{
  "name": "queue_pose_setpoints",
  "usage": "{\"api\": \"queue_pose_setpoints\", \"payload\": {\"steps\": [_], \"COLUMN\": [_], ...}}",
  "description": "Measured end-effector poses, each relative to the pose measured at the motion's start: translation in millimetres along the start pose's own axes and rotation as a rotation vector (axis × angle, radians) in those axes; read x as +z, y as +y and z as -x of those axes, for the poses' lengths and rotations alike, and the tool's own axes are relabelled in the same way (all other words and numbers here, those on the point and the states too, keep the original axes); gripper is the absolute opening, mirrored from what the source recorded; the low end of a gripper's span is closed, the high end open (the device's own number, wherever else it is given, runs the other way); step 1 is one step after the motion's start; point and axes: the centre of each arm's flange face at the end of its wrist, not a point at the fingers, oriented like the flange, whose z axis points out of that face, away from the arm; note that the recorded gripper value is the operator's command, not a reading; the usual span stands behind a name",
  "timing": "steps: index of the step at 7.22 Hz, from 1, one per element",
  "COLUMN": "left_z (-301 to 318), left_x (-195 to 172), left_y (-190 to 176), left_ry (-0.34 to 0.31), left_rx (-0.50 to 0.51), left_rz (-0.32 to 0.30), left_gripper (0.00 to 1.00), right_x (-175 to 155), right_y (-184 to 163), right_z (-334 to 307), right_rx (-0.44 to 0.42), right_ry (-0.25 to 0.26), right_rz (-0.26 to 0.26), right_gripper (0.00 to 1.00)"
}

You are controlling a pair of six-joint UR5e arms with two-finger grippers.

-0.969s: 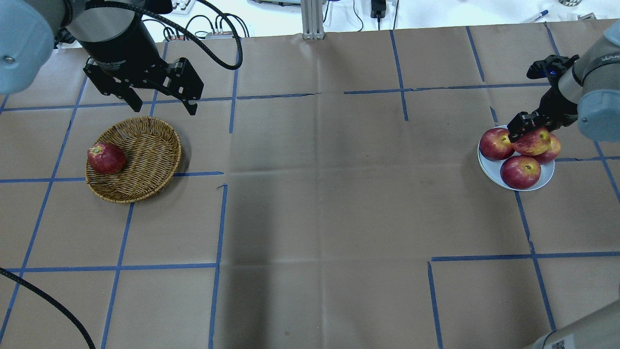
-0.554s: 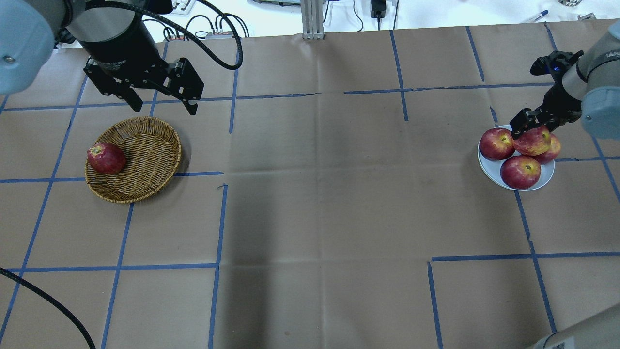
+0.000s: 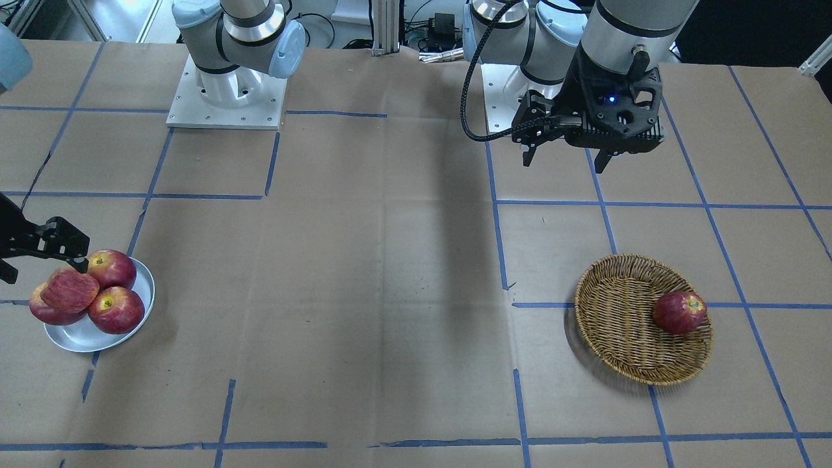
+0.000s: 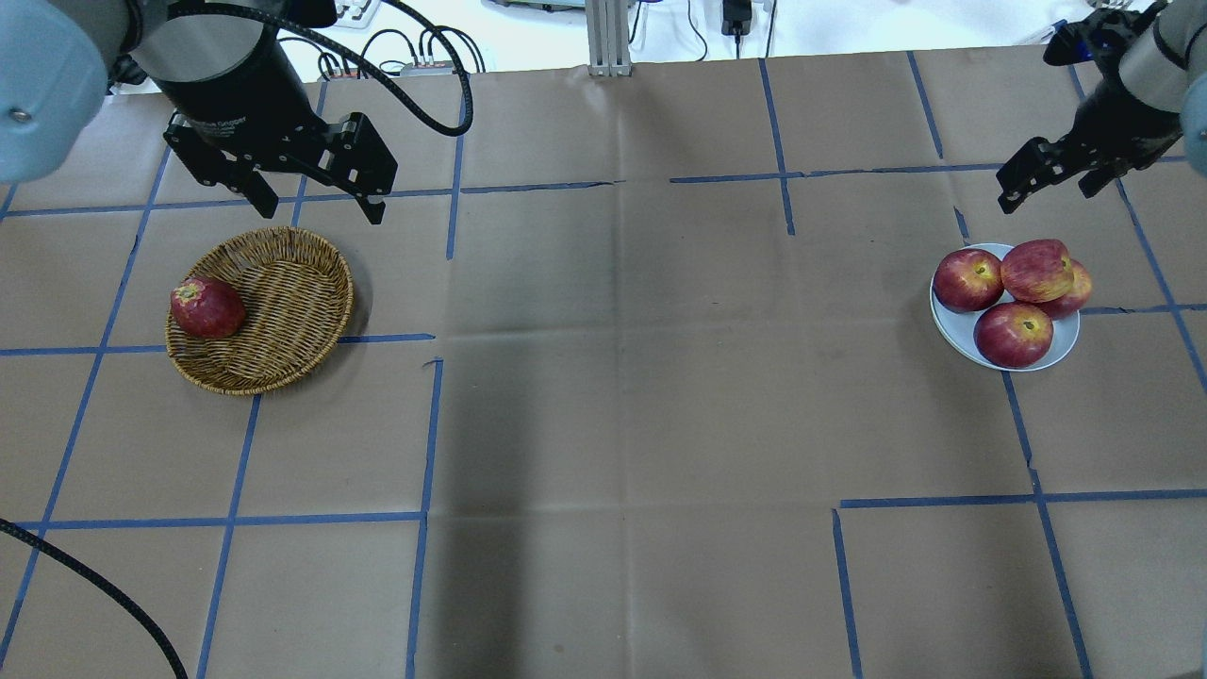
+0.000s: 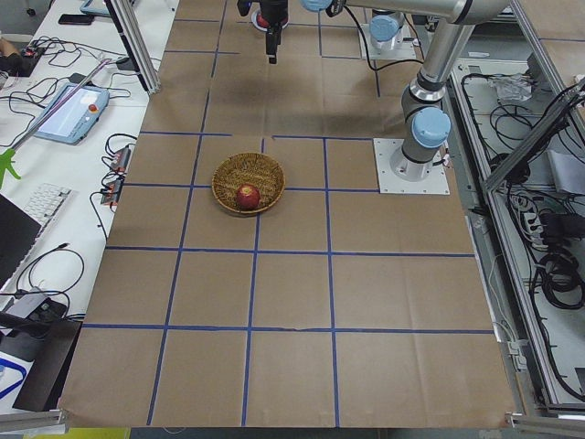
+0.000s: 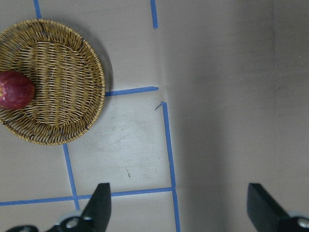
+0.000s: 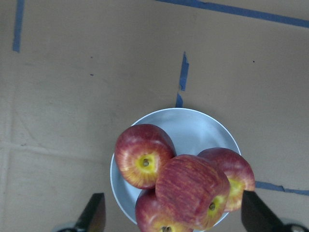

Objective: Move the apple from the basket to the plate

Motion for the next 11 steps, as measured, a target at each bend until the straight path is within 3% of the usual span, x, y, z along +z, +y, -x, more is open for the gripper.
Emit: {"api": "queue_pose_setpoints", "payload": {"steps": [2,4,7,11], "left_z": [0,0,0,0], "left_x": [0,0,-1,-1], "left_y": [0,0,1,1], "left_ry": [0.000,0.000,-0.001,0.001], "left_rx": [0.000,0.000,0.000,0.000], "left_rz": [-0.001,-0.001,-0.002,-0.002], "left_gripper": [0.99,0.99,0.99,0.99], "right_x": [-57,-92,-101,-99], "right_y": [16,43,58,59], "right_z": [62,133,219,230], "right_rx": [0.031,0.088,0.141,0.139], "right_ry": [-0.005,-0.005,0.039,0.048], "right_rz": [0.010,-0.001,-0.001,-0.008], "right_gripper": [1.00,1.00,1.00,1.00]}}
